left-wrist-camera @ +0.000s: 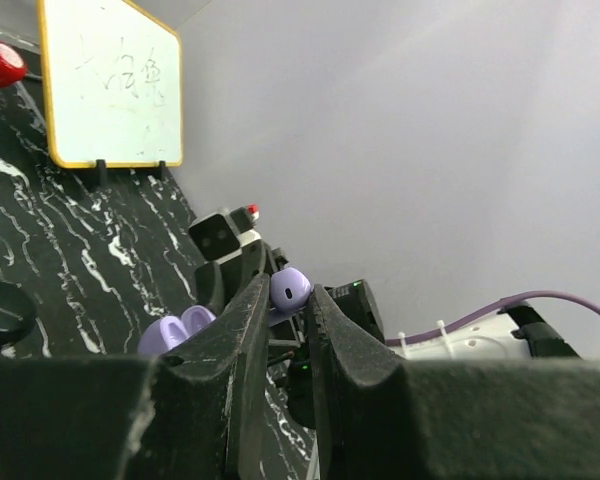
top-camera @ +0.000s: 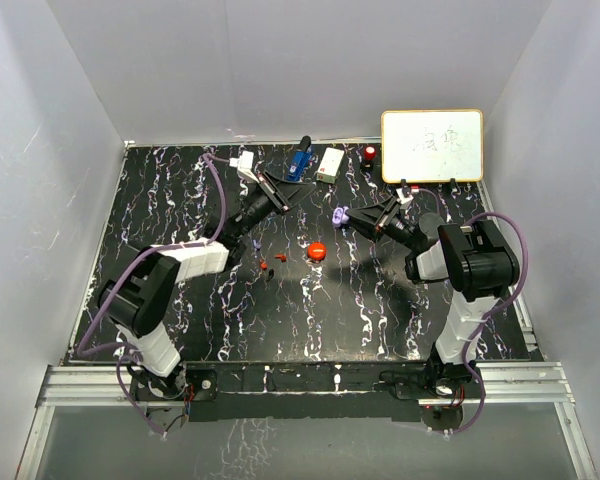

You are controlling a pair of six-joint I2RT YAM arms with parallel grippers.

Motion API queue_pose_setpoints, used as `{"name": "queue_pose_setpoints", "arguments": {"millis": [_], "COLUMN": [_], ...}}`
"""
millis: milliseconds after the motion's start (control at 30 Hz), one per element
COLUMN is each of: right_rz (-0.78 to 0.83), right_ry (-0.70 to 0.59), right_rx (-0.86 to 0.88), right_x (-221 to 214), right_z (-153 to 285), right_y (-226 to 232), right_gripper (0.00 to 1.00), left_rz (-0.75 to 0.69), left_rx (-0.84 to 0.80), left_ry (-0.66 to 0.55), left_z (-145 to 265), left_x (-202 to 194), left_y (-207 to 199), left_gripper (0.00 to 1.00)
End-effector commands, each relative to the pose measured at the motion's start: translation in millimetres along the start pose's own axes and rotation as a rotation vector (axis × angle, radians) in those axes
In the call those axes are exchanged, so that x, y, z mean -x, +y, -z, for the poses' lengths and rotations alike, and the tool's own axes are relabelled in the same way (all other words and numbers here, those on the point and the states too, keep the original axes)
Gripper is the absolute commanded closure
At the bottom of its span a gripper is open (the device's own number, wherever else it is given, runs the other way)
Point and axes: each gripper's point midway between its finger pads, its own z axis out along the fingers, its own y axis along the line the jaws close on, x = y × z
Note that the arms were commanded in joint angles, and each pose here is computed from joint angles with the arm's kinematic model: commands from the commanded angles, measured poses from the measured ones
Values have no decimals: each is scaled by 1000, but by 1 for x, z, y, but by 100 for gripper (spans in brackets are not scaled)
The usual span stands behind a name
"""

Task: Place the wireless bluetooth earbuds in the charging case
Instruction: Place the earbud in the charging case.

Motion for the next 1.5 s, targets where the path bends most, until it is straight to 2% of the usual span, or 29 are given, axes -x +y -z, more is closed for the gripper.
{"name": "queue_pose_setpoints", "arguments": {"millis": [0,567,1467], "right_rz": [142,148,241], "right_ry": [-30,-60,-24], "right_rx": [170,233,287], "right_x": [2,5,-2], "right_z": [1,2,-2], "right_y": [42,53,74], "right_gripper": [100,100,100], "left_rz": [9,46,97], "left_rx": [-90,-89,-54], "left_ry": [-50,-48,-70], "left_z": [-7,-21,-20], "left_x": [1,-35,-43], "left_y": [-23,-22,-2], "left_gripper": [100,100,100]}}
